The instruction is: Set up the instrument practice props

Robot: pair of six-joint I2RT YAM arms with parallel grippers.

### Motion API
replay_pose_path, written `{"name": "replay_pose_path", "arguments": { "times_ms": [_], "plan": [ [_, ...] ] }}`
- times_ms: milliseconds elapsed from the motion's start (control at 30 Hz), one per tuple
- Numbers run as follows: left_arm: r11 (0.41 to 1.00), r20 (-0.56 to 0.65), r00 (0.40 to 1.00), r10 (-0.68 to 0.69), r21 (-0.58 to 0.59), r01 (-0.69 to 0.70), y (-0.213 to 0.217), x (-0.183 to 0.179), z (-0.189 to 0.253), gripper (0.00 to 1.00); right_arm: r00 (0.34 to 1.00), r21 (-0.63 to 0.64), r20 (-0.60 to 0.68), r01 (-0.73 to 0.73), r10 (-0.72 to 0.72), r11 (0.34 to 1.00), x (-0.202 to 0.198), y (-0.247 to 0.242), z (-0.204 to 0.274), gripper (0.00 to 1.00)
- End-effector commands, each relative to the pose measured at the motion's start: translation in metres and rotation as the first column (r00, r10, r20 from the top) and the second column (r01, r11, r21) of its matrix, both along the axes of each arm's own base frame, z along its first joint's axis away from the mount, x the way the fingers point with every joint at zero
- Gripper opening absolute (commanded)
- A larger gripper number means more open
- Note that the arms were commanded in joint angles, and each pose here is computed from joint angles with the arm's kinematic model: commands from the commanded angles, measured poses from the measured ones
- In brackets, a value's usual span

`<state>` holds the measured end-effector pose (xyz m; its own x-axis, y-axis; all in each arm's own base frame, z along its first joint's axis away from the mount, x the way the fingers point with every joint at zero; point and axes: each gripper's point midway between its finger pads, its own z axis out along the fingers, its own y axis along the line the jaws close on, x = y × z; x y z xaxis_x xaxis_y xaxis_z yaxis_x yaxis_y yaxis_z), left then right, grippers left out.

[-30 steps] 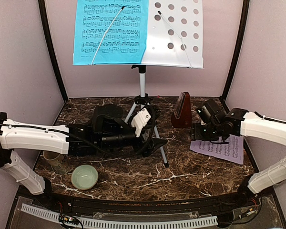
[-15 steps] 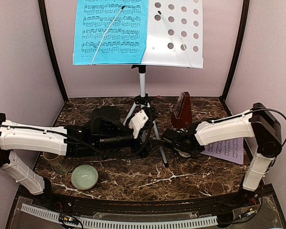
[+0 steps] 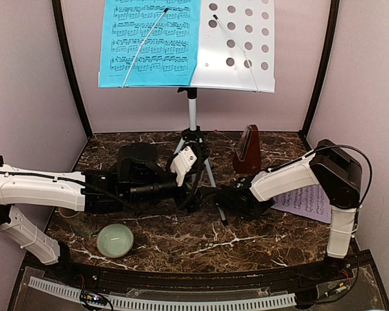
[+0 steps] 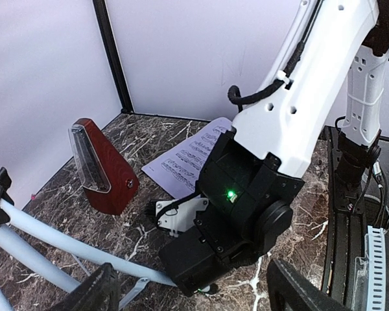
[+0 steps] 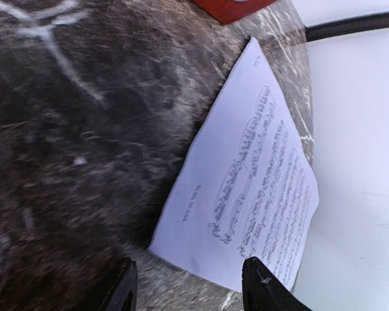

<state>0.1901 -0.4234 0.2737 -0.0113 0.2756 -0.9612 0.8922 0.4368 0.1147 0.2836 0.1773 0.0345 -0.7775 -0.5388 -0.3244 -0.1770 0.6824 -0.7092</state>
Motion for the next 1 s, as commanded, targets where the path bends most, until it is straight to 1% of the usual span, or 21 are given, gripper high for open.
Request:
{"name": "replay_pose_path", "arguments": {
  "times_ms": [0, 167, 300, 367, 433, 600, 667, 767, 833, 933, 967],
  "plan": [
    [0.999, 0.035, 0.999, -0.003, -0.046, 0.005, 0.003, -0.002, 0.018, 0.80, 0.995, -0.081, -0.088, 0.029, -0.036, 0.996, -0.004, -0.029, -0.029, 0.54],
    [0.999, 0.049, 0.999, -0.003, -0.053, 0.006, 0.003, -0.002, 0.023, 0.80, 0.993, -0.108, -0.110, 0.025, -0.037, 0.994, 0.004, -0.036, -0.042, 0.48],
    [0.998, 0.049, 0.999, -0.014, -0.058, 0.017, 0.003, -0.004, 0.028, 0.80, 0.991, -0.104, -0.127, 0.017, -0.030, 0.994, 0.008, -0.035, -0.050, 0.29],
    [0.998, 0.050, 0.999, -0.016, -0.063, 0.019, 0.004, -0.005, 0.032, 0.80, 0.992, -0.087, -0.121, 0.020, -0.031, 0.996, 0.010, -0.034, -0.048, 0.13],
    [0.997, 0.051, 0.999, -0.015, -0.071, 0.019, 0.006, -0.006, 0.035, 0.80, 0.993, -0.070, -0.110, 0.030, -0.038, 0.997, 0.011, -0.036, -0.045, 0.01],
    [0.996, 0.054, 0.998, -0.020, -0.081, 0.024, 0.009, -0.008, 0.041, 0.79, 0.998, -0.037, -0.051, 0.039, -0.041, 0.999, 0.019, -0.036, -0.023, 0.00],
    [0.997, 0.058, 0.998, -0.022, -0.073, 0.027, 0.009, -0.008, 0.039, 0.79, 0.999, 0.005, -0.028, 0.040, -0.040, 0.999, 0.022, -0.032, -0.010, 0.00],
    [0.997, 0.060, 0.998, -0.022, -0.069, 0.027, 0.008, -0.007, 0.039, 0.79, 0.999, 0.119, 0.008, 0.033, -0.034, 0.992, 0.025, -0.020, 0.017, 0.00],
    [0.997, 0.062, 0.998, -0.020, -0.074, 0.024, 0.008, -0.007, 0.040, 0.79, 0.999, 0.224, 0.039, 0.020, -0.029, 0.974, 0.026, -0.010, 0.040, 0.00],
    [0.996, 0.072, 0.997, -0.003, -0.086, 0.009, 0.011, -0.005, 0.043, 0.79, 0.997, 0.372, 0.071, -0.009, -0.018, 0.928, 0.024, 0.002, 0.073, 0.00],
    [0.996, 0.075, 0.997, 0.003, -0.088, 0.004, 0.011, -0.004, 0.043, 0.79, 0.996, 0.435, 0.092, -0.024, -0.018, 0.900, 0.022, 0.006, 0.090, 0.00]
  ]
}}
